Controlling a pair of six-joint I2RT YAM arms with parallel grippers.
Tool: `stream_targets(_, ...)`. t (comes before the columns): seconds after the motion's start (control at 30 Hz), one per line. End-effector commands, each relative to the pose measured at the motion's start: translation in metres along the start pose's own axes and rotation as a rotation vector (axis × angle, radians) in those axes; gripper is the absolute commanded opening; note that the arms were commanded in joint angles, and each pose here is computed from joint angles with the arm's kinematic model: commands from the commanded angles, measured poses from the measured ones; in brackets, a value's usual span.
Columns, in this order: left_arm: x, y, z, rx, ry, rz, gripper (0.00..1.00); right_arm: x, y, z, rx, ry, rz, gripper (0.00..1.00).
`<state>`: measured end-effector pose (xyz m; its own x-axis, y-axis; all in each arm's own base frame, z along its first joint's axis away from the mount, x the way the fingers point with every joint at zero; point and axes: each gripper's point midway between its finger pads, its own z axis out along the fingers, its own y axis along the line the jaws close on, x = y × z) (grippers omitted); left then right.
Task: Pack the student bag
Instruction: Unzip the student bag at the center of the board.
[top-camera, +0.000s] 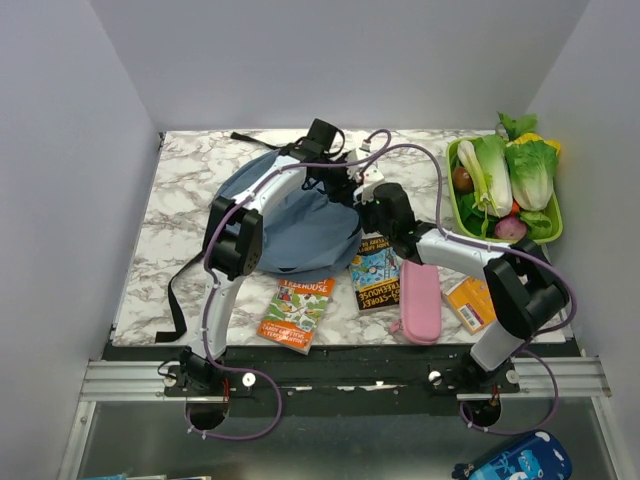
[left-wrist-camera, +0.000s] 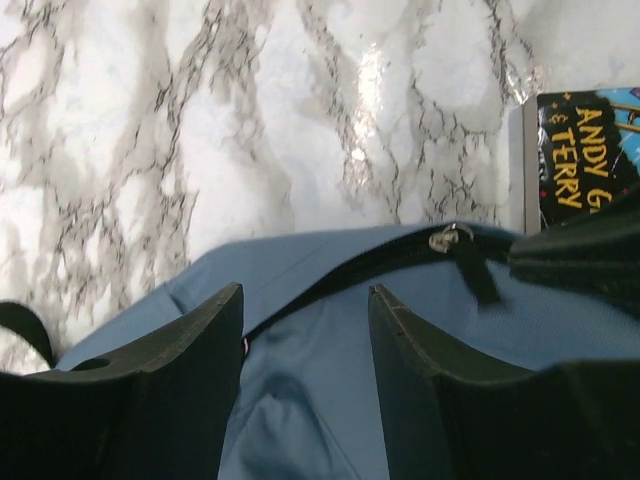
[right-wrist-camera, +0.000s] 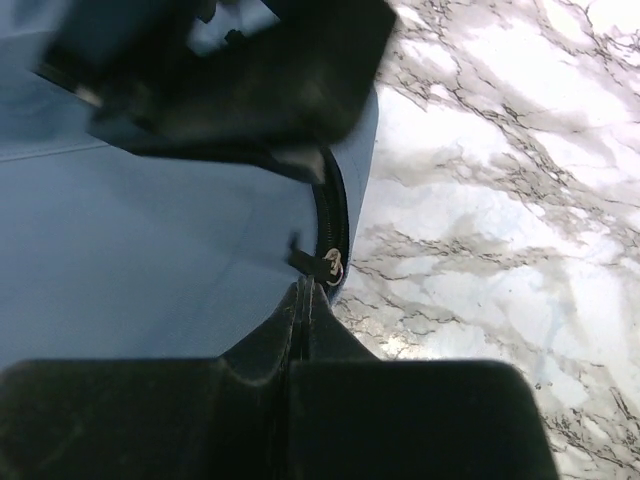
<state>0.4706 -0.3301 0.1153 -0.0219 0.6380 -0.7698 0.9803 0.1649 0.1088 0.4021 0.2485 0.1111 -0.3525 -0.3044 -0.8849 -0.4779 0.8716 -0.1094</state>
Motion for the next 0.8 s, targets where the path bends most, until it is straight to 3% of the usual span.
stream_targets(0.0, -0.013, -0.007, 0.027, 0.062, -0.031, 0.086, 0.61, -0.024, -0.003, -0.008, 0.008, -0.104, 0.096, 0.01)
stream_targets(0.27, -0.007, -0.023, 0.034, 0.137, 0.003, 0.194, 0.61, -0.032, -0.008, -0.013, 0.020, -0.134, 0.107, 0.01)
stream_targets(0.37, -0.002, -0.014, 0.026, 0.110, 0.012, 0.166, 0.61, -0.028, -0.010, -0.017, 0.026, -0.132, 0.086, 0.01)
stream_targets(0.4, -0.001, -0.011, 0.025, 0.101, 0.014, 0.159, 0.61, -0.024, -0.009, -0.017, 0.022, -0.125, 0.080, 0.04)
stream_targets(0.43, 0.000, -0.008, 0.024, 0.093, 0.017, 0.153, 0.60, -0.022, -0.007, -0.017, 0.011, -0.122, 0.080, 0.18)
stream_targets(0.5, -0.001, -0.003, 0.021, 0.073, 0.009, 0.136, 0.60, -0.021, 0.000, -0.017, -0.032, -0.118, 0.047, 0.30)
stream_targets(0.53, -0.001, -0.001, 0.020, 0.064, 0.006, 0.121, 0.60, -0.021, 0.003, -0.017, -0.048, -0.115, 0.042, 0.41)
stream_targets(0.63, -0.011, 0.013, 0.016, -0.001, -0.032, 0.077, 0.60, -0.020, 0.012, -0.017, -0.098, -0.124, 0.027, 0.50)
stream_targets(0.77, -0.031, 0.037, 0.008, -0.096, -0.108, 0.012, 0.60, -0.028, 0.013, -0.014, -0.114, -0.135, -0.011, 0.55)
